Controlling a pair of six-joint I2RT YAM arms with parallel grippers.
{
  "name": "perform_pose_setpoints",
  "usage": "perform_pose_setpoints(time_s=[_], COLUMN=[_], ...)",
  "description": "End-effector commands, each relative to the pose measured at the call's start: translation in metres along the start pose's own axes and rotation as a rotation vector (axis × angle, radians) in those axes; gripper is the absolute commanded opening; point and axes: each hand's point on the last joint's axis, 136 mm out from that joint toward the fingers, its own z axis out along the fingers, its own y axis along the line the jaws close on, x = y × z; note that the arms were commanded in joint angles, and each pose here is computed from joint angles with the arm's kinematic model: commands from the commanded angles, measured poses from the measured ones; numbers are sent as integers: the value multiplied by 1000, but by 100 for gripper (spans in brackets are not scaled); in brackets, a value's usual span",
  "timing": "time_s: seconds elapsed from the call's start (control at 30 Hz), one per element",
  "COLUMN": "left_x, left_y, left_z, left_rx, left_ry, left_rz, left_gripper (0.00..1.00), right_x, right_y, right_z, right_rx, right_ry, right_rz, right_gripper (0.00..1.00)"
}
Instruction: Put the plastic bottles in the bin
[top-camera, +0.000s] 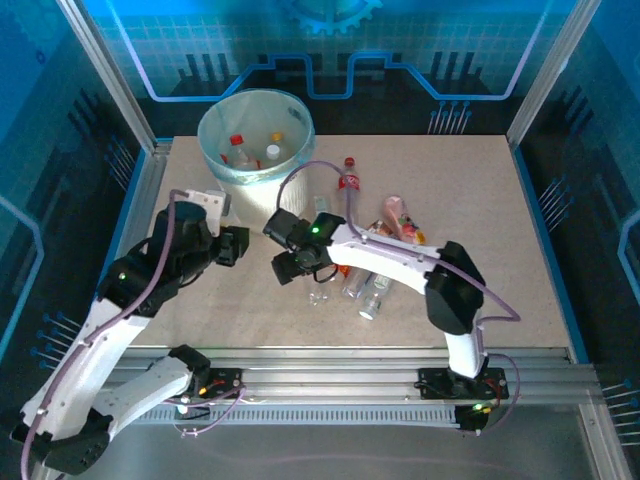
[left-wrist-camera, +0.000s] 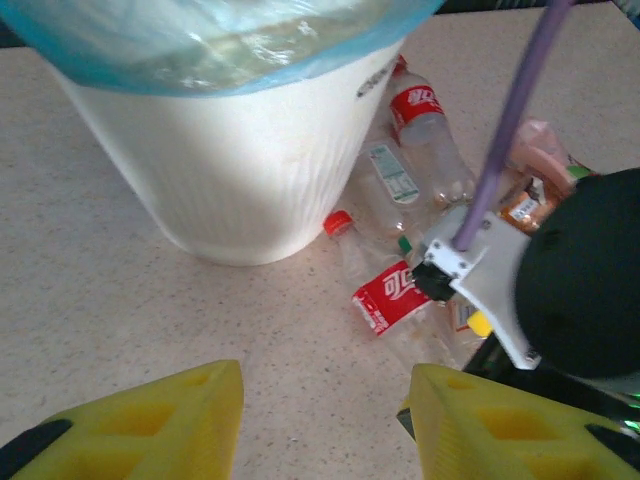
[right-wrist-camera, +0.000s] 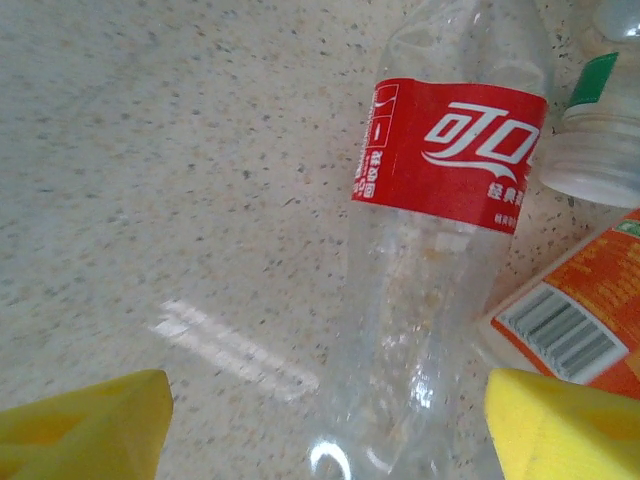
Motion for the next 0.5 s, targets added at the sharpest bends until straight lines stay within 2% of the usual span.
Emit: perform_pose_setpoints(time_s=[0.0, 0.17, 0.47], left_x=[-5, -13, -8], left_y=[17, 20, 17], left_z=[-12, -21, -20], left_rx=[-81, -89, -65], left_ry=[-51, -104, -92], left_rz=[-12, -2, -12], left_gripper=[49, 51, 51], right_x=[-2, 6, 15], right_y=[-14, -23, -23], right_z=[13, 35, 64], right_rx=[95, 160, 180], right_ry=[21, 59, 96], right_rz=[-6, -12, -19], right_gripper=[84, 84, 82])
